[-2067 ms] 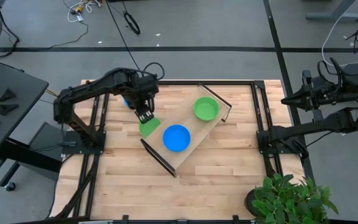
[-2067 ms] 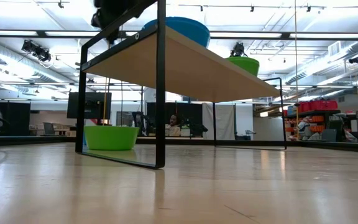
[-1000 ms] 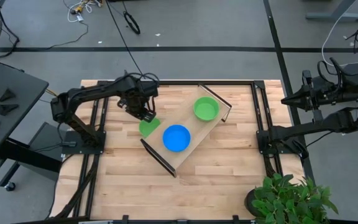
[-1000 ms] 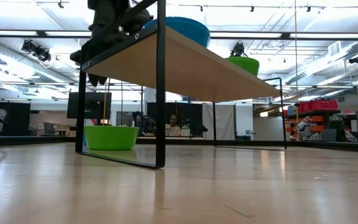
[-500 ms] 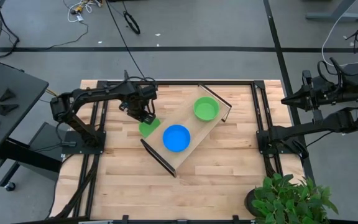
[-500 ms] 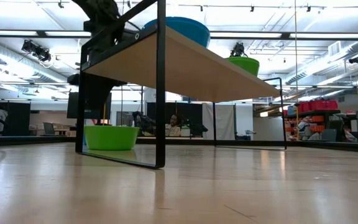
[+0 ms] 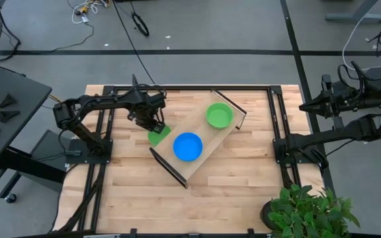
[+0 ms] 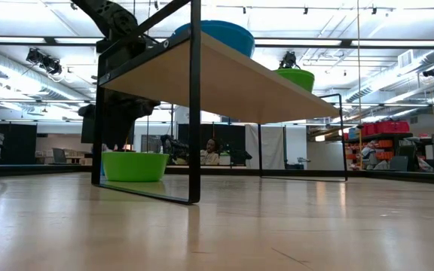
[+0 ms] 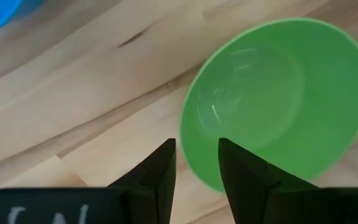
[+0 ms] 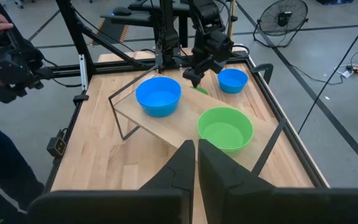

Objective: Pick & Place Mini bowls
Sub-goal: Stack the green bowl on top of the green bowl on the shelf

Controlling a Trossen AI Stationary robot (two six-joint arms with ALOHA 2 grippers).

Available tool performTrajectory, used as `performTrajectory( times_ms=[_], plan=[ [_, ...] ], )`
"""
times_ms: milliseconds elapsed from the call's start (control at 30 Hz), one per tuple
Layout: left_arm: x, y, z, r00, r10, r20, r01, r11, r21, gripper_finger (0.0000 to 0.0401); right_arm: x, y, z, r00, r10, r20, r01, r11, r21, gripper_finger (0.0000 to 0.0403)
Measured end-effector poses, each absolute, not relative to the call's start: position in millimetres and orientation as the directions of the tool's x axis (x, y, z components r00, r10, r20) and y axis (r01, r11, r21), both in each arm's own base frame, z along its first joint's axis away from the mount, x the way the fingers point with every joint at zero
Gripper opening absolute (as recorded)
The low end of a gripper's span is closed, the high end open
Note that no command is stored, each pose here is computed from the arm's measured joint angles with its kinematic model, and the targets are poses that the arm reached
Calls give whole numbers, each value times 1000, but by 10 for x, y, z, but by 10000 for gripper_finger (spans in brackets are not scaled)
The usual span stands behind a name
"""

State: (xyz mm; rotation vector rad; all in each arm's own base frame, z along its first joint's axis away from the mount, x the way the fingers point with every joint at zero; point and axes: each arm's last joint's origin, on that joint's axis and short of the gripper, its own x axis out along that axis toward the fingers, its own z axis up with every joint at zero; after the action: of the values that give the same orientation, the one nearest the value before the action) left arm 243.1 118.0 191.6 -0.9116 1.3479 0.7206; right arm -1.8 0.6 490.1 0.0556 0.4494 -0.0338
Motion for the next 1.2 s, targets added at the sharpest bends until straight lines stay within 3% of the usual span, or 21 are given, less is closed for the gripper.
performTrajectory(
  times_ms=[1200],
  plan=[
    [2383,1167,1750,127,-80,-989,-869,471,-150,126,-18,6,4901,900,-21,-435,45,998,46,23]
  ],
)
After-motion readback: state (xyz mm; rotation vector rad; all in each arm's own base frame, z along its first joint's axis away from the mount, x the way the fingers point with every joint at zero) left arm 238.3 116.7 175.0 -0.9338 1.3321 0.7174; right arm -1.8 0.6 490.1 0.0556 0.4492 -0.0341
